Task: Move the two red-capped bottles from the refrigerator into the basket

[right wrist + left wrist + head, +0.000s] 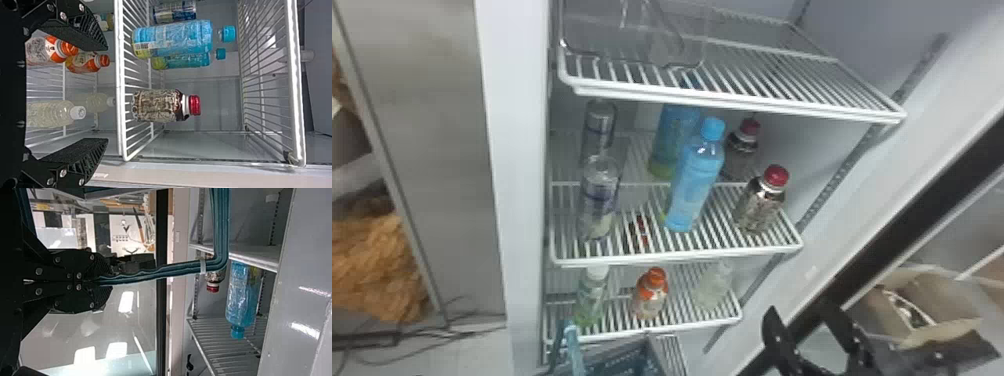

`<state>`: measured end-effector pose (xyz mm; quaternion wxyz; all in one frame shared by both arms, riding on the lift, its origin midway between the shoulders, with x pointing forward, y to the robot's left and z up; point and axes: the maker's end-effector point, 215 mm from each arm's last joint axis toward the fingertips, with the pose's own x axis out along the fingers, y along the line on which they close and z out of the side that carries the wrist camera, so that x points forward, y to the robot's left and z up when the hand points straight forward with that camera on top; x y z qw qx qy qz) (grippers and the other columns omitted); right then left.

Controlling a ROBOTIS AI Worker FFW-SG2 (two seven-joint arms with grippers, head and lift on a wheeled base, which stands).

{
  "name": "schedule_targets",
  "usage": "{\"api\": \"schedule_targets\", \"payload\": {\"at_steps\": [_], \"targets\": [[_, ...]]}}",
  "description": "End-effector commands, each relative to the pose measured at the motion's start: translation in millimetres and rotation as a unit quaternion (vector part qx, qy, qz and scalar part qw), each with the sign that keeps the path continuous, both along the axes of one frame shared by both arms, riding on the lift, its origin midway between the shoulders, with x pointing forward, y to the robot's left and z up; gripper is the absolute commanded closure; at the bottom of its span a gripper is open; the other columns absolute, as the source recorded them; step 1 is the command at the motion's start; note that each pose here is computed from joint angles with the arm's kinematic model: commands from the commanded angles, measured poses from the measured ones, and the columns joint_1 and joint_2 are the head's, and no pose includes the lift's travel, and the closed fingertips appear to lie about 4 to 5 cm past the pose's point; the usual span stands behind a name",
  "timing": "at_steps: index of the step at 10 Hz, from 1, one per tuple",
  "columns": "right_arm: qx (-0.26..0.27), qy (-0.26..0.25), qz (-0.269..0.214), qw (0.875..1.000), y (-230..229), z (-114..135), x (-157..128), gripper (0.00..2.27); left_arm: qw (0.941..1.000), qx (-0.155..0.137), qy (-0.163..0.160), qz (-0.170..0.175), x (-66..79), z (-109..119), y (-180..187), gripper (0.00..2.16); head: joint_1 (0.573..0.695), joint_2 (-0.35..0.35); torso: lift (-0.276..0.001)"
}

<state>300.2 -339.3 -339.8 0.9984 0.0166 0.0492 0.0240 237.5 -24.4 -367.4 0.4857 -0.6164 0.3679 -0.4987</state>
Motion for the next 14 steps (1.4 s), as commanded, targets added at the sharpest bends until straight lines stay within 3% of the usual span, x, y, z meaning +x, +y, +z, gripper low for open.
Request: {"api": "schedule_targets", "payload": {"at_steps": [1,8,14], "targets": [[-0.001,0.0,0.0,1.0,0,0,0,0.2,1.0,0.0,0.0,0.0,-0.2,0,0,1.2,0.695,-0.35,0.0],[0.0,-0.006,-0.001,1.0,-1,3,5,0.2,1.0,-0.001,0.0,0.0,0.3,0,1,1.2,0.695,-0.35,0.0],[-0.015,-0.043,-0.018,0.999,-12,13,48,0.2,1.0,0.0,-0.004,0.001,3.0,2,1,1.2,0.695,-0.35,0.0]]}}
